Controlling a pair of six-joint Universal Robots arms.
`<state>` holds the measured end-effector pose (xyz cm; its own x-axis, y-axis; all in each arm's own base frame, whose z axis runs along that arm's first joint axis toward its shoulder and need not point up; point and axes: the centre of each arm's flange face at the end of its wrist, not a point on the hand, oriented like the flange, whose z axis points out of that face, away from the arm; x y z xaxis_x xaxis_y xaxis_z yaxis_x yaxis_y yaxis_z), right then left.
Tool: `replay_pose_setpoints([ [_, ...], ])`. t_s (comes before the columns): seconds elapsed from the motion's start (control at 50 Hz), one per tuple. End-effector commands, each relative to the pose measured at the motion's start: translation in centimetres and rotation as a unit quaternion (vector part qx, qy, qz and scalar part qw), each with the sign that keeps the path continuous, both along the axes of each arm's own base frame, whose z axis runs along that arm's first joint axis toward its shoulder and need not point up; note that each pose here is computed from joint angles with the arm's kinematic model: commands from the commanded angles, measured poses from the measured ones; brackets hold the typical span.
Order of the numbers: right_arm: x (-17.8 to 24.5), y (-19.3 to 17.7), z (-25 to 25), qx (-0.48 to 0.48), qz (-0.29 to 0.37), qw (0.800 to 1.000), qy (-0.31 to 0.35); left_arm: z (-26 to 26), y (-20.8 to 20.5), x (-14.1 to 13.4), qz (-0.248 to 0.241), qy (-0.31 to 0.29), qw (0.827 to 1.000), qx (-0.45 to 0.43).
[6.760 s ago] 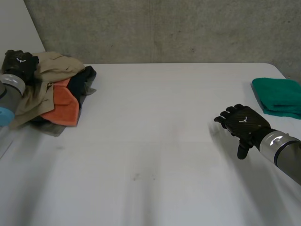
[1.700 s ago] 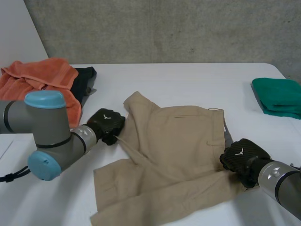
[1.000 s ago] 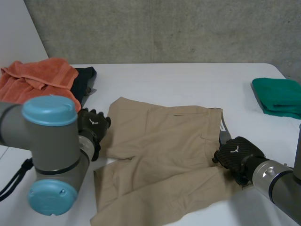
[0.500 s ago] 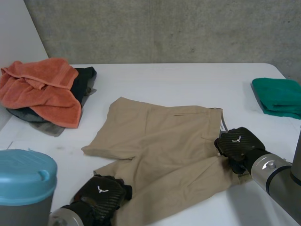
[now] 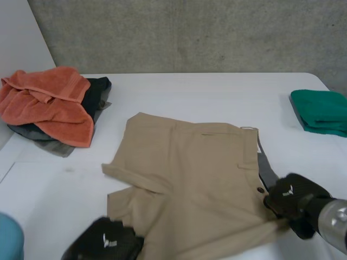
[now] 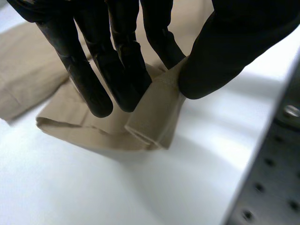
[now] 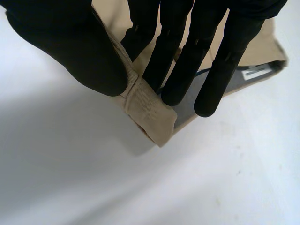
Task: Fold the laundry.
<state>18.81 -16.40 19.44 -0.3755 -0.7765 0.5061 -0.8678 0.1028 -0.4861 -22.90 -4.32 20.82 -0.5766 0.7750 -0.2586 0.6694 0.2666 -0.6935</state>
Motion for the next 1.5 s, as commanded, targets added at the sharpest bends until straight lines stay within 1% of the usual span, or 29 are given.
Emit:
replay_pose_setpoints([
  [0.02, -0.1, -1.8, 0.3, -0.039, -0.007, 0.999, -0.010, 0.0, -2.1, -2.3, -0.015, 0.025, 0.998, -0.051],
  [0.06, 0.3, -3.2, 0.1, -0.052, -0.019, 0.998, -0.035, -0.1, -4.0, -3.3, -0.007, 0.037, 0.996, -0.078],
  [0.08, 0.5, -3.8, -0.1, -0.053, -0.025, 0.997, -0.043, -0.3, -6.0, -4.0, 0.003, 0.043, 0.994, -0.105],
  [0.12, 0.9, -4.9, -0.4, -0.060, -0.031, 0.996, -0.055, -0.4, -8.5, -4.8, 0.012, 0.047, 0.989, -0.139],
  [0.14, 1.5, -5.9, -0.6, -0.068, -0.034, 0.995, -0.067, -0.5, -11.0, -5.4, 0.020, 0.046, 0.984, -0.172],
  [0.2, 3.4, -7.6, -0.5, -0.103, -0.023, 0.990, -0.096, -0.6, -14.3, -6.6, 0.023, 0.042, 0.975, -0.219],
  [0.22, 3.7, -8.1, -0.3, -0.116, -0.023, 0.988, -0.104, -0.8, -16.2, -7.6, 0.020, 0.039, 0.968, -0.248],
  [0.26, 4.4, -9.1, -0.1, -0.139, -0.023, 0.983, -0.115, -0.7, -18.2, -8.4, 0.021, 0.037, 0.960, -0.278],
  [0.3, 5.2, -10.9, -0.2, -0.174, -0.030, 0.977, -0.124, -0.6, -20.5, -9.8, 0.019, 0.035, 0.948, -0.315],
  [0.34, 5.5, -12.3, -0.5, -0.193, -0.038, 0.973, -0.124, -1.0, -22.3, -10.3, 0.024, 0.032, 0.944, -0.328],
  [0.36, 5.8, -13.7, -0.9, -0.212, -0.045, 0.968, -0.123, -1.8, -24.4, -10.4, 0.033, 0.025, 0.941, -0.335],
  [0.4, 6.2, -14.9, -1.5, -0.229, -0.049, 0.965, -0.121, -2.5, -26.3, -10.4, 0.042, 0.023, 0.939, -0.340],
  [0.42, 6.9, -15.8, -2.1, -0.240, -0.046, 0.962, -0.126, -3.0, -27.9, -10.3, 0.050, 0.020, 0.937, -0.346],
  [0.54, 9.5, -19.3, -4.2, -0.294, -0.022, 0.946, -0.137, -5.0, -32.0, -11.3, 0.065, 0.027, 0.926, -0.372],
  [0.56, 9.9, -20.4, -4.7, -0.313, -0.019, 0.939, -0.138, -5.3, -32.4, -11.5, 0.065, 0.028, 0.924, -0.376],
  [0.64, 10.9, -22.4, -5.6, -0.353, -0.014, 0.923, -0.153, -5.4, -34.0, -12.1, 0.067, 0.032, 0.910, -0.407],
  [0.66, 11.0, -22.7, -5.8, -0.358, -0.014, 0.920, -0.156, -5.2, -34.5, -12.2, 0.069, 0.032, 0.904, -0.421],
  [0.72, 11.3, -23.5, -6.2, -0.370, -0.019, 0.914, -0.165, -5.1, -35.0, -12.6, 0.070, 0.044, 0.892, -0.444],
  [0.78, 11.3, -23.6, -6.5, -0.366, -0.027, 0.914, -0.170, -5.2, -34.7, -13.2, 0.064, 0.057, 0.887, -0.454],
  [0.86, 11.1, -22.8, -5.6, -0.344, -0.041, 0.919, -0.186, -5.7, -34.1, -13.5, 0.055, 0.066, 0.885, -0.458],
  [0.94, 8.9, -21.1, -3.0, -0.279, -0.082, 0.933, -0.214, -3.3, -32.7, -13.5, 0.058, 0.080, 0.881, -0.463],
  [0.98, 7.3, -19.8, -0.9, -0.235, -0.113, 0.936, -0.235, -1.8, -31.6, -12.8, 0.064, 0.087, 0.882, -0.458],
  [1.04, 5.8, -17.4, 0.8, -0.164, -0.127, 0.944, -0.255, -0.6, -29.9, -11.8, 0.071, 0.099, 0.889, -0.442],
  [1.08, 5.2, -16.3, 0.3, -0.117, -0.129, 0.951, -0.256, -0.1, -29.0, -11.3, 0.073, 0.108, 0.892, -0.433],
  [1.1, 4.6, -15.5, -0.8, -0.074, -0.129, 0.957, -0.250, 0.2, -28.2, -10.9, 0.075, 0.115, 0.895, -0.424],
  [1.18, 3.3, -14.6, -2.6, -0.024, -0.133, 0.960, -0.246, 0.0, -26.4, -10.2, 0.076, 0.129, 0.905, -0.398],
  [1.26, 3.1, -14.8, -4.0, -0.033, -0.134, 0.959, -0.247, -0.6, -25.1, -10.2, 0.074, 0.138, 0.912, -0.378],
  [1.4, 2.7, -16.3, -6.2, -0.069, -0.154, 0.957, -0.238, -1.3, -24.0, -10.7, 0.064, 0.141, 0.918, -0.364],
  [1.5, 1.5, -17.0, -5.4, -0.127, -0.180, 0.952, -0.211, -1.2, -23.7, -10.5, 0.064, 0.139, 0.919, -0.363],
])
